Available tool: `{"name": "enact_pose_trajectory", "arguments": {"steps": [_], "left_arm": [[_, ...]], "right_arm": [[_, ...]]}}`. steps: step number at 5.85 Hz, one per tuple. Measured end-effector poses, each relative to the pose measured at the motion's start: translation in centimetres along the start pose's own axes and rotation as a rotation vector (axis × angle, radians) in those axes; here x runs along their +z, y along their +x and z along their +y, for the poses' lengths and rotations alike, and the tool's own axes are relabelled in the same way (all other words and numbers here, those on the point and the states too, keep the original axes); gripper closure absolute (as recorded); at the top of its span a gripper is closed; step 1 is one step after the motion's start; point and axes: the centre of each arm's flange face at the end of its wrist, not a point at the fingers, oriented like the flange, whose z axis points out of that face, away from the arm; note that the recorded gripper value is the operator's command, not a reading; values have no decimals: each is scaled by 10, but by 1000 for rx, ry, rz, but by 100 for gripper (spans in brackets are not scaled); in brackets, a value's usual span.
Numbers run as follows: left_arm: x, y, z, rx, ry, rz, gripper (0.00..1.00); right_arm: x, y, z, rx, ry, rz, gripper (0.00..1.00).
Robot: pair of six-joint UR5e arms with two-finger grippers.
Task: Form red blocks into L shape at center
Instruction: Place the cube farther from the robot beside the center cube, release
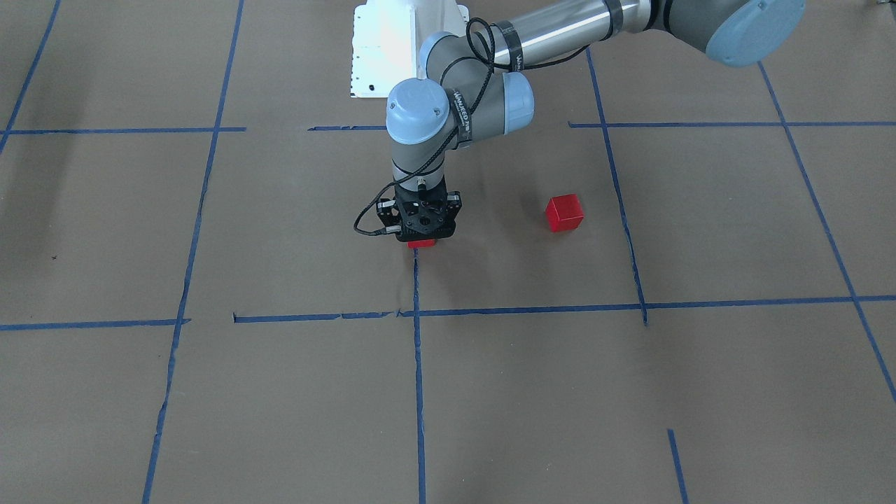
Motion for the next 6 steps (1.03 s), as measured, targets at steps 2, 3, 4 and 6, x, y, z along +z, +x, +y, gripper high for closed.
{"name": "enact_pose_trajectory", "arguments": {"steps": [2,3,4,6], "left_arm": [[1,0,0,-1,0,-1,74],[2,0,0,-1,-1,-3,74],[4,-1,-1,-1,-2,-6,71],[4,0,-1,-1,-2,-6,66]], "right_arm": [[0,0,0,0,0,0,0],[0,0,0,0,0,0,0],[0,0,0,0,0,0,0],[0,0,0,0,0,0,0]]}}
